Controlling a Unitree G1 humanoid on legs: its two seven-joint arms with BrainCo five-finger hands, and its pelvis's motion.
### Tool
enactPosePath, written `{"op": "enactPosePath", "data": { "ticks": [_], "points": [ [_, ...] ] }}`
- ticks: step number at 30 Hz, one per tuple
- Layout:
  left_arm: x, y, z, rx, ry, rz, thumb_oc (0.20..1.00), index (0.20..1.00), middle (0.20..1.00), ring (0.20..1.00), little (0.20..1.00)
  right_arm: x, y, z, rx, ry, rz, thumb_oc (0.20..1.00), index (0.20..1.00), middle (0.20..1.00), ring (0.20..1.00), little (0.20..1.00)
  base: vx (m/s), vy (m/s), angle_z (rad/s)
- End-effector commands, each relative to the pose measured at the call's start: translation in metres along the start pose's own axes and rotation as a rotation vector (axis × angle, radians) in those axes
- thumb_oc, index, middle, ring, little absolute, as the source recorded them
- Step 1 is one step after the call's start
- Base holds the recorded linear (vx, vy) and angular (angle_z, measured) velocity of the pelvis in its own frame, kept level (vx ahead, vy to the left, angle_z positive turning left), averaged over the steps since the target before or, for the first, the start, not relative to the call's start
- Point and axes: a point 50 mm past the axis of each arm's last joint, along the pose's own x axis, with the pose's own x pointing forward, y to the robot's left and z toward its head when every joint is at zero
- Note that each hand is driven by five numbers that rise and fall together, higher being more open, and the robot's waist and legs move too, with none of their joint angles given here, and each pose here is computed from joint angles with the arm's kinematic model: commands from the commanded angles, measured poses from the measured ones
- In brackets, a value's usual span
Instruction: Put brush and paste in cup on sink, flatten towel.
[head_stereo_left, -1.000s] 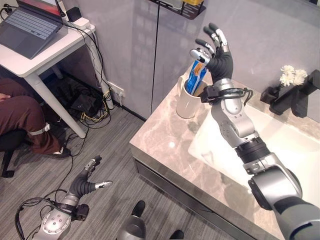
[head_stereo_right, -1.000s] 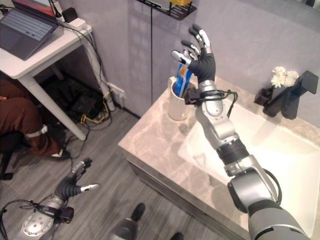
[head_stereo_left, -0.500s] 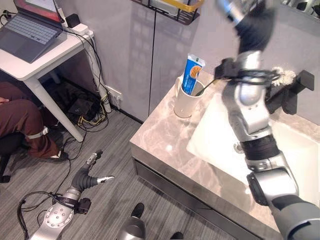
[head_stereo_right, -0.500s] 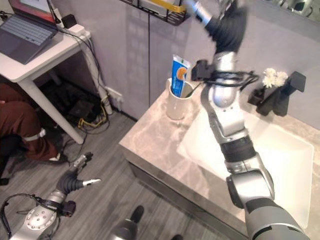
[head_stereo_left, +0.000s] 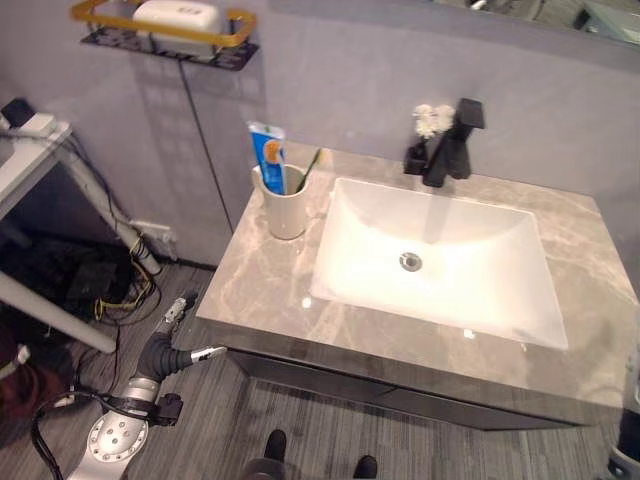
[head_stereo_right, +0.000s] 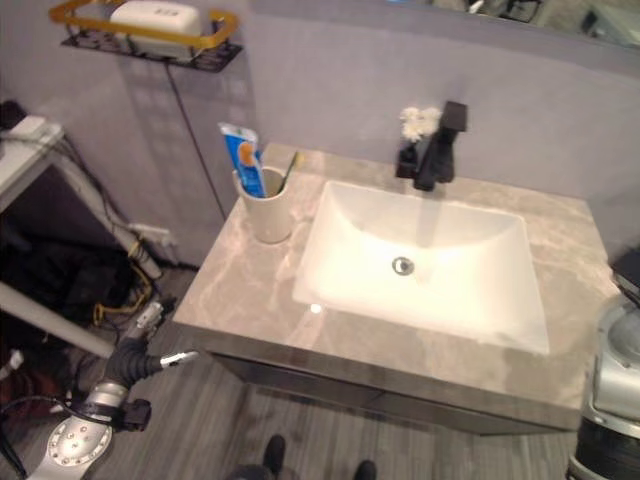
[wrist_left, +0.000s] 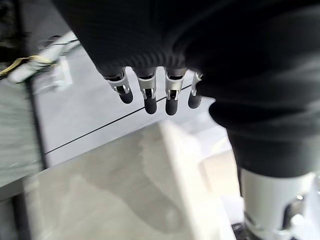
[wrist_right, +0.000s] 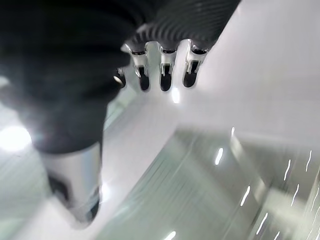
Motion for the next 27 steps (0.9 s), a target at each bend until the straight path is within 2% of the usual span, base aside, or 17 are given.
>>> {"op": "enactPosePath", "data": {
  "ticks": [1,8,10,12,14,18,19,21,22,23,24,25,26,27],
  "points": [
    [0.004,0.01,0.03,0.016,-0.168,0.036,1.0,1.0,1.0,1.0,1.0,0.005,-0.011,-0.019,-0.143,0.026,-0.123,1.0,1.0,1.0,1.0,1.0,0.01,-0.001,-0.1],
    [0.009,0.014,0.05,-0.017,-0.27,0.089,1.0,1.0,1.0,1.0,1.0,-0.019,-0.061,-0.071,-0.398,0.246,-0.3,1.0,1.0,1.0,1.0,1.0,0.01,0.006,-0.1],
    [0.012,0.014,0.052,-0.008,-0.286,0.105,1.0,1.0,1.0,1.0,1.0,-0.047,-0.087,-0.102,-0.526,0.423,-0.391,1.0,1.0,1.0,1.0,1.0,0.01,0.015,-0.28],
    [0.012,0.014,0.052,-0.008,-0.286,0.105,1.0,1.0,1.0,1.0,1.0,-0.047,-0.087,-0.102,-0.525,0.422,-0.391,1.0,1.0,1.0,1.0,1.0,0.01,0.012,-0.17],
    [0.014,0.011,0.049,-0.016,-0.275,0.11,1.0,1.0,1.0,1.0,1.0,-0.104,-0.125,-0.134,-0.56,0.728,-0.53,1.0,1.0,1.0,1.0,1.0,0.04,0.055,-0.11],
    [0.015,0.009,0.051,-0.027,-0.284,0.083,1.0,1.0,1.0,1.0,1.0,-0.172,-0.162,-0.154,-0.667,1.08,-0.527,1.0,1.0,1.0,1.0,1.0,0.02,0.058,-0.11],
    [0.015,0.009,0.051,-0.027,-0.284,0.084,1.0,1.0,1.0,1.0,1.0,-0.171,-0.162,-0.154,-0.664,1.08,-0.527,1.0,1.0,1.0,1.0,1.0,-0.02,0.064,-0.06],
    [0.017,0.007,0.058,-0.018,-0.319,0.054,1.0,1.0,1.0,1.0,1.0,-0.214,-0.169,-0.155,-0.617,1.29,-0.548,1.0,1.0,1.0,1.0,1.0,-0.05,0.107,0.0],
    [0.018,0.007,0.058,-0.017,-0.321,0.054,1.0,1.0,1.0,1.0,1.0,-0.214,-0.171,-0.155,-0.608,1.296,-0.55,1.0,1.0,1.0,1.0,1.0,-0.03,0.13,0.06],
    [0.019,0.006,0.065,-0.017,-0.355,0.045,1.0,1.0,1.0,1.0,1.0,-0.239,-0.171,-0.152,-0.608,1.408,-0.532,1.0,1.0,1.0,1.0,1.0,-0.01,0.111,0.13],
    [0.02,0.007,0.067,-0.011,-0.367,0.048,1.0,1.0,1.0,1.0,1.0,-0.249,-0.167,-0.153,-0.543,1.461,-0.52,1.0,1.0,1.0,1.0,1.0,-0.02,0.158,0.11],
    [0.021,0.004,0.069,-0.022,-0.38,0.042,1.0,1.0,1.0,1.0,1.0,-0.265,-0.164,-0.15,-0.523,1.533,-0.489,1.0,1.0,1.0,1.0,1.0,-0.01,0.21,0.08],
    [0.022,0.002,0.071,-0.023,-0.39,0.031,1.0,1.0,1.0,1.0,1.0,-0.296,-0.157,-0.143,-0.495,1.682,-0.369,1.0,1.0,1.0,1.0,1.0,-0.01,0.172,0.03],
    [0.022,0.003,0.071,-0.021,-0.389,0.035,1.0,1.0,1.0,1.0,1.0,-0.296,-0.157,-0.144,-0.489,1.686,-0.364,1.0,1.0,1.0,1.0,1.0,0.0,0.163,0.02]
  ]
}}
